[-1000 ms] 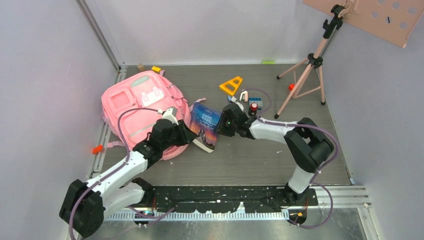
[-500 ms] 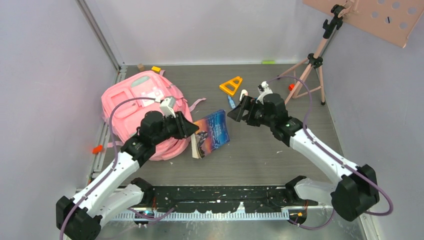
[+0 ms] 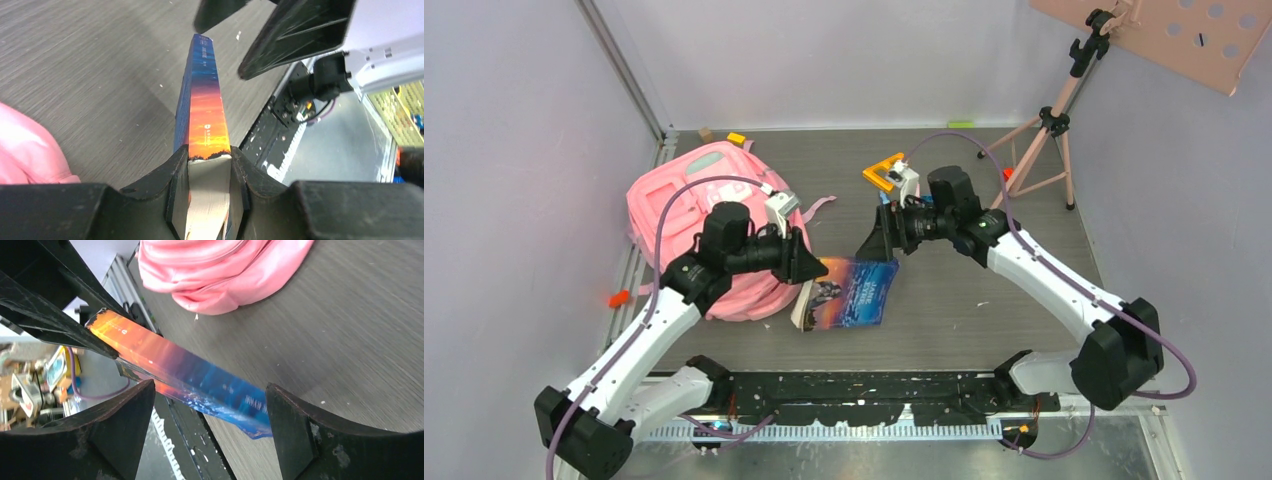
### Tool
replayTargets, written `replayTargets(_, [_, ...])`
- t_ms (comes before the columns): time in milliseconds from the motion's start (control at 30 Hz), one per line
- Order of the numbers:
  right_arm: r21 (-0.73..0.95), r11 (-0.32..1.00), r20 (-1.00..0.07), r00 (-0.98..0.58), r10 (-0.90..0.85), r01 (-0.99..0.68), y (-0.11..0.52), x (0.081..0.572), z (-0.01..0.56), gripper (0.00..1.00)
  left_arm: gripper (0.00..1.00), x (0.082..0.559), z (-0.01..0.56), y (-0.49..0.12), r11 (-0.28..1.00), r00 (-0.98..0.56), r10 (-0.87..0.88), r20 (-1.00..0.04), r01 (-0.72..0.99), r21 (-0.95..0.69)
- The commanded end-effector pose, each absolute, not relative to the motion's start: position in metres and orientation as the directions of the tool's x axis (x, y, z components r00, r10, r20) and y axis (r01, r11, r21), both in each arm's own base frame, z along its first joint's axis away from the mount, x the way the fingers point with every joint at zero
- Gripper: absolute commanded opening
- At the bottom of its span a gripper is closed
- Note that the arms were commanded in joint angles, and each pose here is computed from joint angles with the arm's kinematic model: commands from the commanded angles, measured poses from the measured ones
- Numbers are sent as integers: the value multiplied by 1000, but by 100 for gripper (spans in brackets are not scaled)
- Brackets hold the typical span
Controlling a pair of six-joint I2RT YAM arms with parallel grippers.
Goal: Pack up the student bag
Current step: Pick up the book from the center of the board.
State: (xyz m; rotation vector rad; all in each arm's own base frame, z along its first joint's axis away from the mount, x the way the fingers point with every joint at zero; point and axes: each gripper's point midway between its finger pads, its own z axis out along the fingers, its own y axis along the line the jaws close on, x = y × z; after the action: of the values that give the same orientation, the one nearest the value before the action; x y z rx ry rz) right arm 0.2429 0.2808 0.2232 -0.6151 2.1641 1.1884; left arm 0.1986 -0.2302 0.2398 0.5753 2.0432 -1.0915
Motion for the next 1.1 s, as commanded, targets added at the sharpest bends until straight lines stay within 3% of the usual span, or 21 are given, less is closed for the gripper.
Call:
replayTargets(0, [556,376,-714,-657,-242,-742,298,226,227,87,0,181,306,-247,318,-454,57,-889,853,-415])
replayTargets(367, [643,218,-639,-671,-376,-734,321,180,199,84,0,179,309,-251,259,-422,100,-901,885,-386])
replayTargets(600, [677,220,-595,-699,-398,-702,326,172,176,63,0,182,312,-252,263,-407,89,-909,890,-373])
replayTargets(1067, [657,218,-632,-685,-363,-722,334,171,156,71,0,180,312,-256,215,-431,92,-898,889,-405])
